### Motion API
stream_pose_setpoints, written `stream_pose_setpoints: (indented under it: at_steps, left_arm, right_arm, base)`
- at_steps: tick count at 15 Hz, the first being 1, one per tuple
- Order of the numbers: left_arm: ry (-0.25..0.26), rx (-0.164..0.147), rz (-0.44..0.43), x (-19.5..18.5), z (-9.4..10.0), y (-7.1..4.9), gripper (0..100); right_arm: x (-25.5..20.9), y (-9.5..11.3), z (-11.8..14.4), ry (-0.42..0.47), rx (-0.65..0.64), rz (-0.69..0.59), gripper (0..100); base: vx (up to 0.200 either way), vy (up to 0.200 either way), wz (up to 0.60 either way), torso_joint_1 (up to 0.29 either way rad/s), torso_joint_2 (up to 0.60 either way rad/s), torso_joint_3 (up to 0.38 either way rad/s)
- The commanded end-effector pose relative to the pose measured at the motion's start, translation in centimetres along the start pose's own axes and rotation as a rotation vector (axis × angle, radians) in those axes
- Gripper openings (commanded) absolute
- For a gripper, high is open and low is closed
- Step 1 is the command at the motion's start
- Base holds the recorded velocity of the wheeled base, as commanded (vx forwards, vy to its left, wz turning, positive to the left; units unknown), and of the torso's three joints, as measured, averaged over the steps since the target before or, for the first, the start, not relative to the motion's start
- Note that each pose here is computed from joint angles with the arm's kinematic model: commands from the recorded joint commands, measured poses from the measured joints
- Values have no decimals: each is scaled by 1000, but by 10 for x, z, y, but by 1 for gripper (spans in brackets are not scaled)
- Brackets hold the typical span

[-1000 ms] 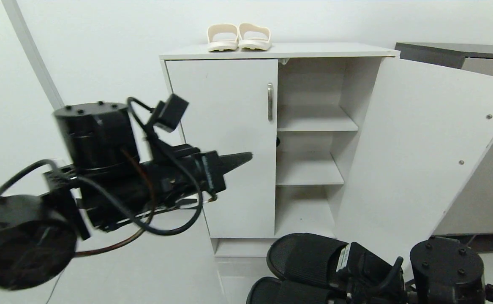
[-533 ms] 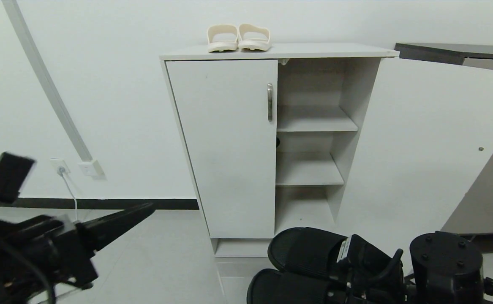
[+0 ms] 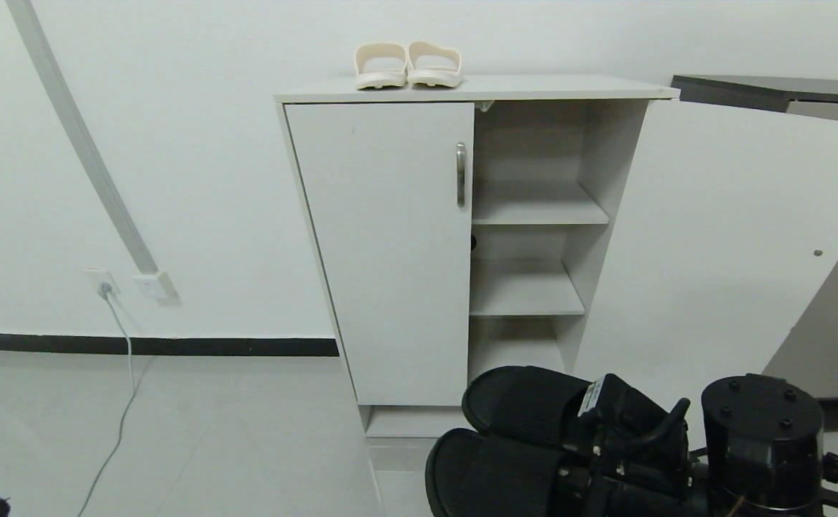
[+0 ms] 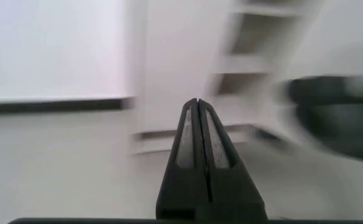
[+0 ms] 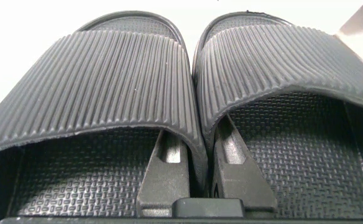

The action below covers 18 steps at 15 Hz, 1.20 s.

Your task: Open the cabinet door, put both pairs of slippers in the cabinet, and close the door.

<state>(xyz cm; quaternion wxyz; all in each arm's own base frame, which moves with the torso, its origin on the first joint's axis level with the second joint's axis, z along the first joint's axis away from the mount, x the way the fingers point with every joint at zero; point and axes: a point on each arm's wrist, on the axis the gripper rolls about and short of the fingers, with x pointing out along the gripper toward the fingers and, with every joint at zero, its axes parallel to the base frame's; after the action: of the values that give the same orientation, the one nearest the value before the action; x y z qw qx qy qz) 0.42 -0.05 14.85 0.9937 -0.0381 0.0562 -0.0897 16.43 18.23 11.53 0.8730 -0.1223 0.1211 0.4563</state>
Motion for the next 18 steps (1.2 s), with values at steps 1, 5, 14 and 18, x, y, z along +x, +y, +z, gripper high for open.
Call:
stream_pose_setpoints:
  at_steps: [1,5,14,18]
  left_arm:
    - [-94,63,155,-21,-46,2,0]
    - [-129,64,203,-21,-71,2,0]
    - [-112,97,216,-19,-75,3,0]
    - [-107,120,145,-19,-76,1,0]
  right_arm:
    - [0,-2,-1,7,3,-6,0]
    - [1,-2,-3,15,9,-7,0]
    - [10,-4,2,4,58,-44,0]
    - [44,-5,24,-57,224,-300,0]
  base:
    - [0,0,0,0,0,0]
    - [0,0,0,0,0,0]
    - [0,0,0,0,0,0]
    - [0,0,0,0,0,0]
